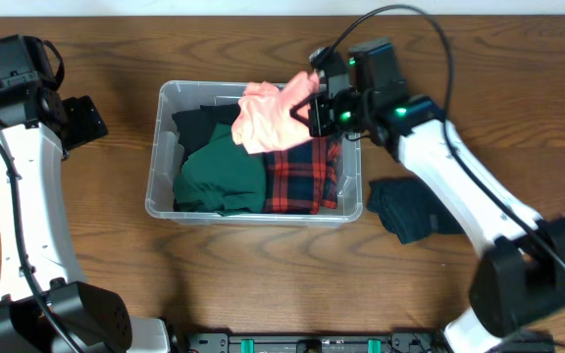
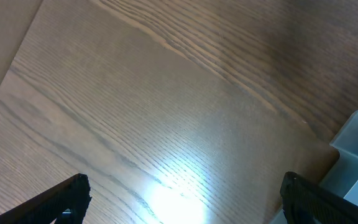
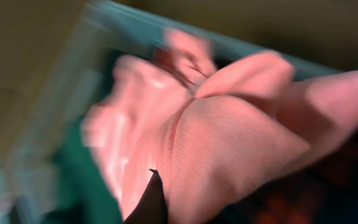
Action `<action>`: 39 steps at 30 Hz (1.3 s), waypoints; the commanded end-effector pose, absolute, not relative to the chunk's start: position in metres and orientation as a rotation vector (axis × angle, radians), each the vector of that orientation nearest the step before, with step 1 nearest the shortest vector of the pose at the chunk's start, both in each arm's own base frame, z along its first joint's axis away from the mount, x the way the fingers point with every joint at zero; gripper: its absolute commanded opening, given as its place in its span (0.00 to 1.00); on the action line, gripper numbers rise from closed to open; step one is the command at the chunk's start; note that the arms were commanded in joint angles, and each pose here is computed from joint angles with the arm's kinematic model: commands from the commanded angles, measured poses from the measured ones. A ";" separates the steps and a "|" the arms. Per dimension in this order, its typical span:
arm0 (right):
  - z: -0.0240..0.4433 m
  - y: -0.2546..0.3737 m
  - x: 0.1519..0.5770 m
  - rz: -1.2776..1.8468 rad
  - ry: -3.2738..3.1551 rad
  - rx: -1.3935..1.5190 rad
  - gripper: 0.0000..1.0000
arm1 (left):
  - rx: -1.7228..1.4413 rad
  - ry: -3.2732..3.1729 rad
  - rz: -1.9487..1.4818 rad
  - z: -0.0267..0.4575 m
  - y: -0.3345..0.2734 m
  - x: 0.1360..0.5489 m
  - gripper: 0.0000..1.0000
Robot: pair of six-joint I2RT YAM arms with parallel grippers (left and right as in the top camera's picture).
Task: Pack container
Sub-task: 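Carry the pink shirt over the bin and drop it on top, then press the pink shirt down into the bin with the right gripper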
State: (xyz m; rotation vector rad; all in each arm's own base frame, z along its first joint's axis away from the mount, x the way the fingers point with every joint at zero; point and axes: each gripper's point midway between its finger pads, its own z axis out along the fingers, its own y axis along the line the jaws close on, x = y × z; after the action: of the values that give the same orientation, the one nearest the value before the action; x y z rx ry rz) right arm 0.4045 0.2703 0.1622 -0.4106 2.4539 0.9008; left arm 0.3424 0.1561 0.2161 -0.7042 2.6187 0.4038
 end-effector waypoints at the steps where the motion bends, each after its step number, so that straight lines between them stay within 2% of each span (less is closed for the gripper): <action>1: 0.117 0.244 0.419 0.629 2.570 -0.294 0.01 | -0.708 2.595 0.419 0.225 0.159 0.341 0.98; 4: 0.098 0.222 0.419 0.455 2.636 -0.263 0.01 | -0.708 2.595 0.419 0.225 0.159 0.341 0.98; 7: 0.099 0.222 0.417 0.433 2.622 -0.338 0.01 | -0.708 2.595 0.419 0.225 0.159 0.341 0.98; 12: 0.104 0.198 0.423 0.260 2.614 -0.270 0.03 | -0.708 2.595 0.419 0.225 0.159 0.341 0.98; 14: 0.112 0.197 0.423 0.261 2.599 -0.265 0.12 | -0.708 2.595 0.419 0.225 0.159 0.341 0.98; 16: 0.124 0.196 0.423 0.267 2.570 -0.264 0.29 | -0.708 2.595 0.419 0.225 0.159 0.341 0.98; 20: 0.168 0.196 0.422 0.303 2.468 -0.257 0.54 | -0.708 2.595 0.419 0.225 0.159 0.341 0.98; 23: 0.207 0.202 0.418 0.374 2.368 -0.269 0.59 | -0.708 2.595 0.419 0.225 0.159 0.341 0.98; 26: 0.238 0.221 0.409 0.518 2.283 -0.332 0.54 | -0.708 2.595 0.419 0.225 0.159 0.341 0.98; 31: 0.240 0.262 0.398 0.681 2.241 -0.448 0.33 | -0.708 2.595 0.419 0.225 0.159 0.341 0.98; 34: 0.218 0.294 0.396 0.710 2.247 -0.520 0.25 | -0.708 2.595 0.419 0.225 0.159 0.341 0.98; 39: 0.156 0.337 0.395 0.714 2.306 -0.631 0.21 | -0.708 2.595 0.419 0.225 0.159 0.341 0.98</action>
State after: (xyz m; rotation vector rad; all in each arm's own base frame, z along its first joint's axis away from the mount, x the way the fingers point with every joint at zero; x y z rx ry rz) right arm 0.4009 0.3211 0.1887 -0.5624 2.2551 0.7086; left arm 0.3424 0.1561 0.2161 -0.7042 2.6187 0.4038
